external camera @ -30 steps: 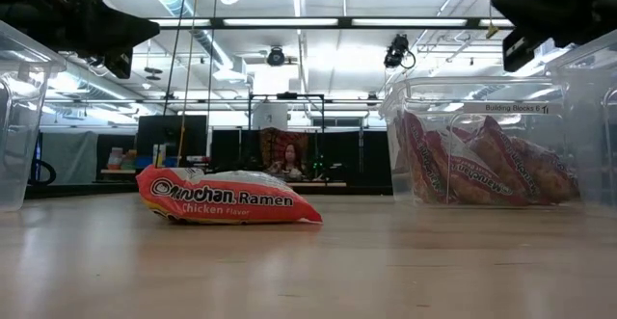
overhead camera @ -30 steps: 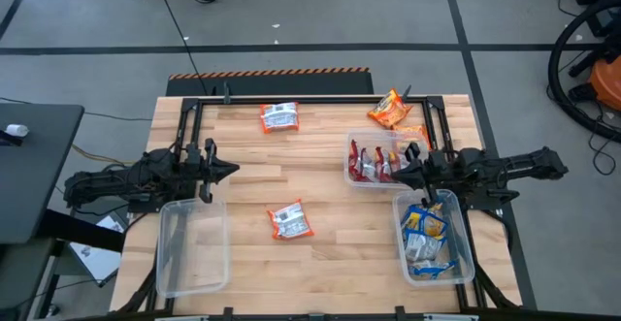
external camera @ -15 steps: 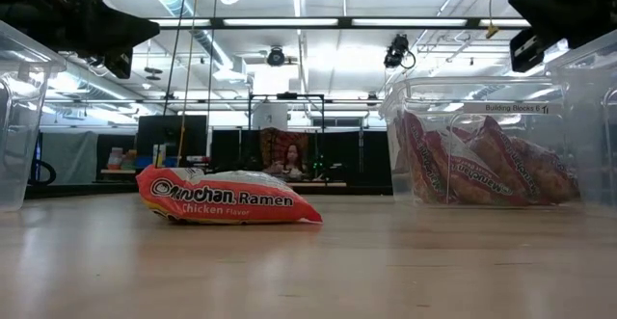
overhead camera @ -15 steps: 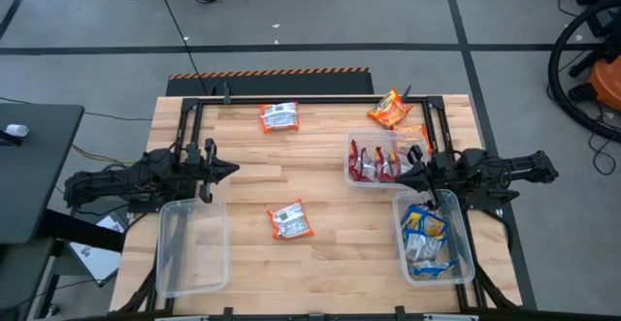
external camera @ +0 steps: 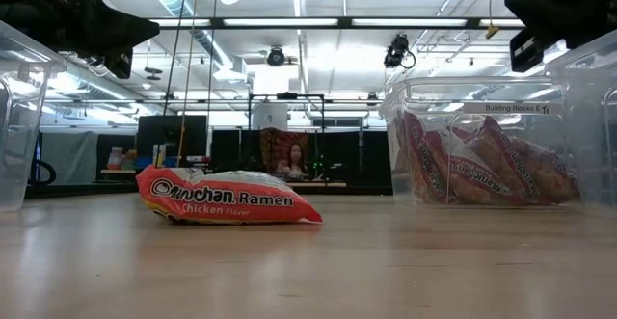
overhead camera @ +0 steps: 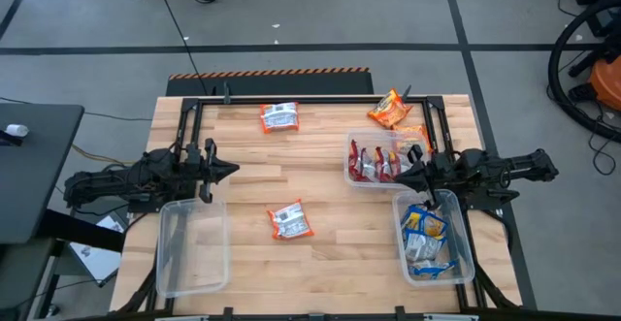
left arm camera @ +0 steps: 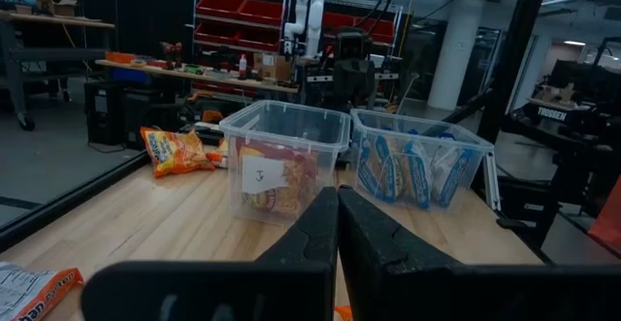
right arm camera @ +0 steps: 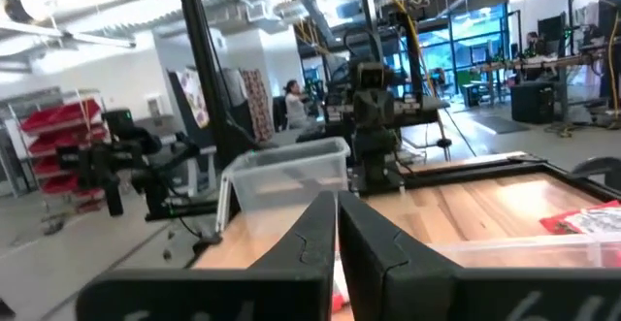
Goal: Sort Maruchan noodles
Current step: Put the orange noodle pack into the left container
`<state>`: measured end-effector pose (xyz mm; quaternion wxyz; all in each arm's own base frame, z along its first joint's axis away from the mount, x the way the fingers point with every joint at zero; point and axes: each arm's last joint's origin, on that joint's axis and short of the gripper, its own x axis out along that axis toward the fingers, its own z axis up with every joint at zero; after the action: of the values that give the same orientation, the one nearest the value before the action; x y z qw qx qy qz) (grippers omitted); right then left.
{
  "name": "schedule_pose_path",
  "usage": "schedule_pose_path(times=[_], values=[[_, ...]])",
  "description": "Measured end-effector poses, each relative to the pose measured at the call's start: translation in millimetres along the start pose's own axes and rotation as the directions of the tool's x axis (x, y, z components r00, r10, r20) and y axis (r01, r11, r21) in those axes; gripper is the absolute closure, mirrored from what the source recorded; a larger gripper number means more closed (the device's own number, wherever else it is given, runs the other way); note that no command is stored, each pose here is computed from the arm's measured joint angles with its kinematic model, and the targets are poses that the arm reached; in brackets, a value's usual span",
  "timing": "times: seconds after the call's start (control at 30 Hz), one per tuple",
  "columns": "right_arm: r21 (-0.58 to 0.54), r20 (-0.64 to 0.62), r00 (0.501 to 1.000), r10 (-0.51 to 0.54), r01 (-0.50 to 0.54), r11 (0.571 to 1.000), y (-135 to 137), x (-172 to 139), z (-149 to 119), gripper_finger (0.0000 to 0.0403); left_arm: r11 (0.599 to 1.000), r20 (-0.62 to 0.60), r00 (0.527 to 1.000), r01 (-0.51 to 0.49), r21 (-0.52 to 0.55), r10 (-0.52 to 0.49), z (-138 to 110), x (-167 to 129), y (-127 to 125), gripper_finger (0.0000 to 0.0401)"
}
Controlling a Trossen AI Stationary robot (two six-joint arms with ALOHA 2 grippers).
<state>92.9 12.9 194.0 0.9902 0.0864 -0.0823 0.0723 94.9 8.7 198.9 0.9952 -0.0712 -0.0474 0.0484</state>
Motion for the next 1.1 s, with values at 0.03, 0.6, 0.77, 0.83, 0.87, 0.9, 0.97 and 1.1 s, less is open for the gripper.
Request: schedule_pose_path(times=[0.03,0.6,0.77,0.83,0.87,0.9,0.97,1.1], values=[[-0.015,-0.007,1.000,-0.001,0.001,1.000,-0.1,0.0,-0.7,0.0377,1.000,0.000,1.000,0.001,0.000,-0.001,0.0,0.0,0.0,0.0388],[-0.024,-0.002,1.000,0.002,-0.002,1.000,0.0,0.0,-0.2,0.0376,1.000,0.000,1.000,0.000,0.000,0.000,0.0,0.0,0.0,0.0388],[-0.024,-0.002,1.000,0.002,-0.002,1.000,0.0,0.0,-0.2,0.0377,1.000,0.000,1.000,0.000,0.000,0.000,0.0,0.0,0.0,0.0388],[-0.024,-0.002,1.000,0.002,-0.002,1.000,0.0,0.0,-0.2,0.0376,1.000,0.000,1.000,0.000,0.000,0.000,0.0,0.0,0.0,0.0388],[-0.024,-0.002,1.000,0.002,-0.002,1.000,0.0,0.0,-0.2,0.0375,1.000,0.000,1.000,0.000,0.000,0.000,0.0,0.0,0.0,0.0388],[-0.025,-0.002,1.000,0.002,-0.002,1.000,0.0,0.0,-0.2,0.0375,1.000,0.000,1.000,0.000,0.000,0.000,0.0,0.0,0.0,0.0388],[-0.024,-0.002,1.000,0.002,-0.002,1.000,0.0,0.0,-0.1,0.0375,1.000,0.000,1.000,0.000,0.000,0.000,0.0,0.0,0.0,0.0388],[-0.025,-0.002,1.000,0.002,-0.002,1.000,0.0,0.0,-0.2,0.0376,1.000,0.000,1.000,0.001,0.000,-0.001,0.0,0.0,0.0,0.0388]])
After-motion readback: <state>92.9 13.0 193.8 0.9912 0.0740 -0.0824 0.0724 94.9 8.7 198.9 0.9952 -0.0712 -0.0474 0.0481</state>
